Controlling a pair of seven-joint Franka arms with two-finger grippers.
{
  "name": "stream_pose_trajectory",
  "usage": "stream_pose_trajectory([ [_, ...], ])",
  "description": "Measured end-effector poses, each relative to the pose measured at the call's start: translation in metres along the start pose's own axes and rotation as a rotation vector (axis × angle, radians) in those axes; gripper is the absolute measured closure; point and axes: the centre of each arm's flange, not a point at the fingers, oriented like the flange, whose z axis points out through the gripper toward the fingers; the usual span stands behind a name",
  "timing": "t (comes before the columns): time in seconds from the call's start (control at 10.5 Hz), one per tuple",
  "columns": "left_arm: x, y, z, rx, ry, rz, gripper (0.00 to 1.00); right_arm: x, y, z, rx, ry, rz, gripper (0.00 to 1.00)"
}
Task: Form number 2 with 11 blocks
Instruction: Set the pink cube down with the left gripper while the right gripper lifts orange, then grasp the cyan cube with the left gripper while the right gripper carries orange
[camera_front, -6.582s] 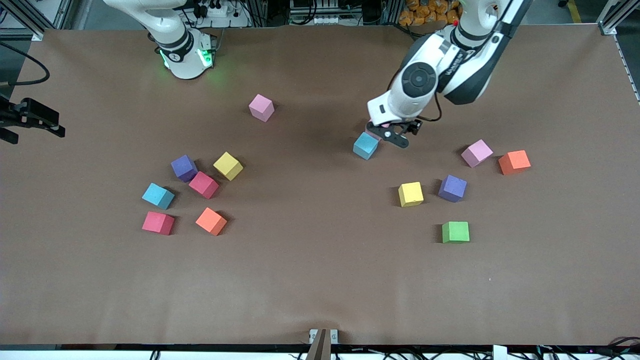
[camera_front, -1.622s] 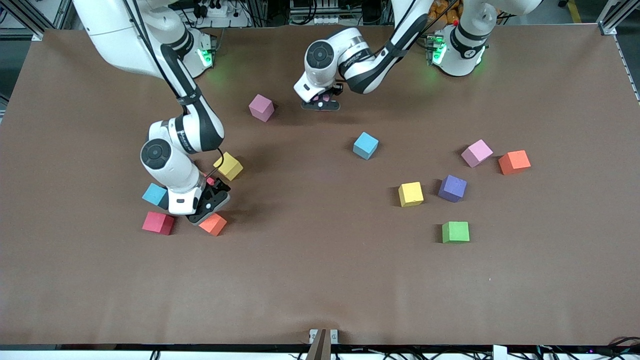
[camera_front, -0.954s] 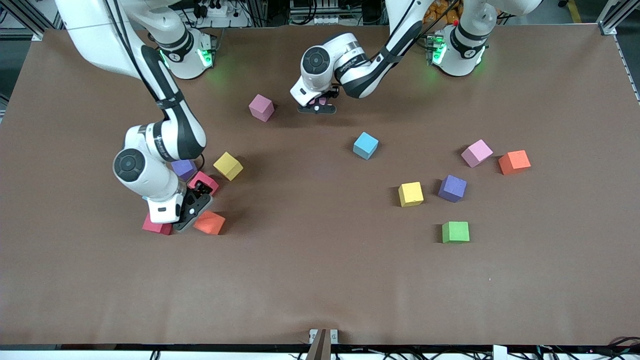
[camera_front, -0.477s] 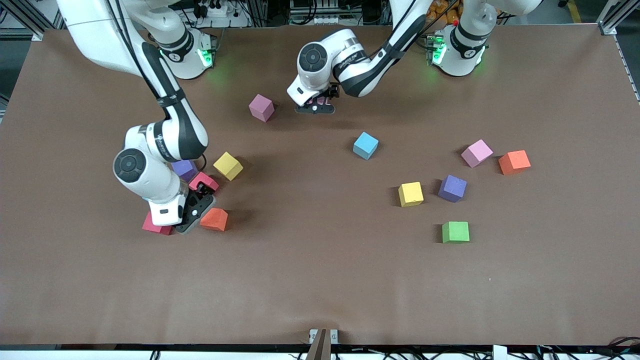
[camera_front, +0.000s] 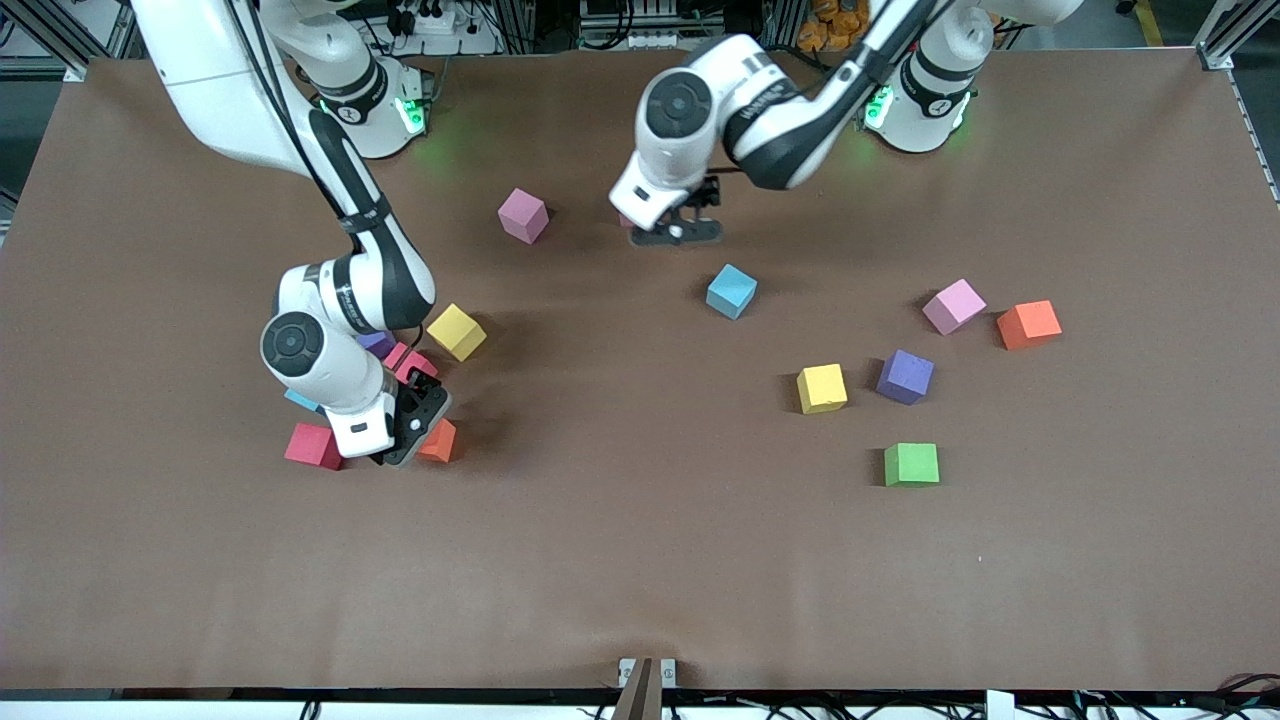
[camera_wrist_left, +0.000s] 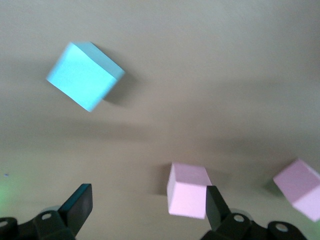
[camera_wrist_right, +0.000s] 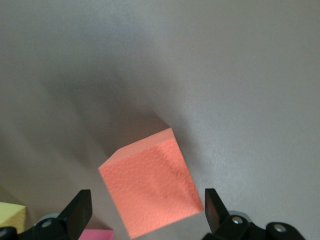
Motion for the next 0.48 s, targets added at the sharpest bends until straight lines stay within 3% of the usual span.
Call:
stream_pose_trajectory([
  [0.19,0.056,-0.045,-0.008,0.005,-0.032,-0.112,0.00,0.001,0.000,0.008,0.006,-0.007,-0.032,0.00],
  [0.48,0.094,-0.078,-0.011,-0.006,-0.050,-0.283,0.00,0.009,-0.005,0.009,-0.006,0.003,-0.054,0.00],
])
